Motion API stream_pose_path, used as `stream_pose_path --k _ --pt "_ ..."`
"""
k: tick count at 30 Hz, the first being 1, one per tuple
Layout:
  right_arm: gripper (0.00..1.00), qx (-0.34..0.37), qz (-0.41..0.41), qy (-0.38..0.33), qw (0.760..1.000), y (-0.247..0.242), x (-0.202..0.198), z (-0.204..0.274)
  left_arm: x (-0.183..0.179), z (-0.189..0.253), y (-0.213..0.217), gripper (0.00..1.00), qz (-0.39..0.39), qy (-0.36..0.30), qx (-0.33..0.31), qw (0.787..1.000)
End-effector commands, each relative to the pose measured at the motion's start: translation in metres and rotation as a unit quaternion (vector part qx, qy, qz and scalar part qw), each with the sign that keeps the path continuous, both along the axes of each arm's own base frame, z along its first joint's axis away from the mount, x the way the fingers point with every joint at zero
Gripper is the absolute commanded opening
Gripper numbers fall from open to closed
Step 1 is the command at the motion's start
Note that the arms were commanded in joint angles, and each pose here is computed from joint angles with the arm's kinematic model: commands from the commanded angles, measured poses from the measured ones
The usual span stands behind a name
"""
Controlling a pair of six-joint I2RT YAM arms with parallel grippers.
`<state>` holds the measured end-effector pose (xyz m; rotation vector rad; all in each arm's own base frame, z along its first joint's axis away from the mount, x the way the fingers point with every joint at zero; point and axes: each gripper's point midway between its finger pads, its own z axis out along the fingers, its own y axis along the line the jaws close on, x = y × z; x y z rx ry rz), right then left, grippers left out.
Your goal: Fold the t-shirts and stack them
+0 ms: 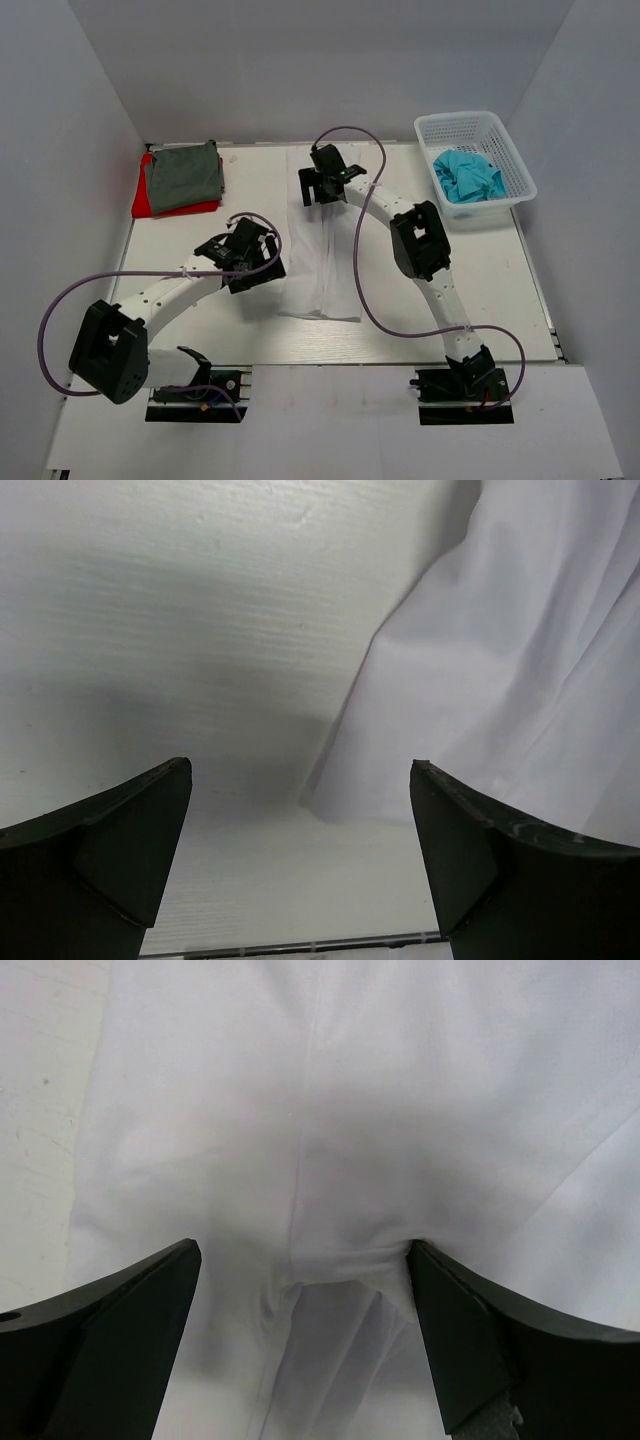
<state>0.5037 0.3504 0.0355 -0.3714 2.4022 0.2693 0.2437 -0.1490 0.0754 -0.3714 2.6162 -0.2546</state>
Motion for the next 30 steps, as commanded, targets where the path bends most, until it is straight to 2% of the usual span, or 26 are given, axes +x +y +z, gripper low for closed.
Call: stream_pose_path --k 1,4,6,8,9,11,12,13,15,16,17,19,21,22,25,26,30 --pt "0.9 0.037 0.067 -0.033 0.997 0.026 0.003 0.025 -0.014 -0.013 -0.011 1.0 -0.038 0.027 -0.029 0.999" --pt "0.9 0.093 0.103 -0.093 0.986 0.043 0.0 0.092 -0.025 -0.019 -0.018 1.0 -0.06 0.04 -0.038 0.997" --pt "0.9 0.118 0.111 -0.103 0.981 0.047 -0.005 0.122 -0.035 -0.025 -0.025 1.0 -0.075 0.058 -0.053 0.994" --pt "0.9 0.123 0.099 -0.102 0.982 0.045 -0.01 0.132 -0.045 -0.035 -0.023 1.0 -0.08 0.074 -0.055 0.992" --pt "0.9 0.136 0.095 -0.118 0.979 0.038 -0.015 0.157 -0.05 -0.039 -0.022 1.0 -0.082 0.078 -0.059 0.992" --pt "0.9 0.123 0.069 -0.089 0.986 0.023 -0.032 0.125 -0.053 -0.041 -0.024 1.0 -0.087 0.075 -0.07 0.991" --pt "0.9 0.146 0.07 -0.117 0.98 0.016 -0.043 0.165 -0.059 -0.043 -0.026 0.97 -0.093 0.079 -0.081 0.989" --pt "0.9 0.143 0.055 -0.083 0.985 0.006 -0.062 0.122 -0.061 -0.044 -0.031 0.94 -0.102 0.077 -0.088 0.988" --pt "0.9 0.169 0.062 -0.1 0.979 -0.001 -0.084 0.145 -0.07 -0.044 -0.033 0.87 -0.113 0.082 -0.098 0.985" --pt "0.9 0.165 0.05 -0.061 0.983 -0.017 -0.114 0.118 -0.074 -0.046 -0.032 0.84 -0.108 0.091 -0.102 0.985" --pt "0.9 0.178 0.044 -0.066 0.981 -0.024 -0.125 0.133 -0.074 -0.046 -0.032 0.81 -0.109 0.085 -0.105 0.985" --pt "0.9 0.196 0.02 -0.043 0.98 -0.044 -0.159 0.133 -0.082 -0.054 -0.03 0.75 -0.109 0.092 -0.104 0.984" --pt "0.9 0.191 0.043 0.026 0.98 -0.056 -0.203 0.093 -0.086 -0.056 -0.033 0.7 -0.112 0.095 -0.109 0.983" --pt "0.9 0.204 0.044 0.029 0.978 -0.06 -0.216 0.102 -0.085 -0.059 -0.033 0.67 -0.111 0.099 -0.107 0.983" --pt "0.9 0.176 0.045 0.131 0.975 -0.085 -0.28 0.059 -0.083 -0.063 -0.038 0.58 -0.115 0.102 -0.105 0.982" --pt "0.9 0.168 0.045 0.153 0.973 -0.091 -0.294 0.046 -0.084 -0.065 -0.037 0.56 -0.115 0.108 -0.102 0.982" --pt "0.9 0.165 0.035 0.224 0.96 -0.106 -0.334 0.021 -0.082 -0.066 -0.04 0.38 -0.108 0.115 -0.097 0.983"
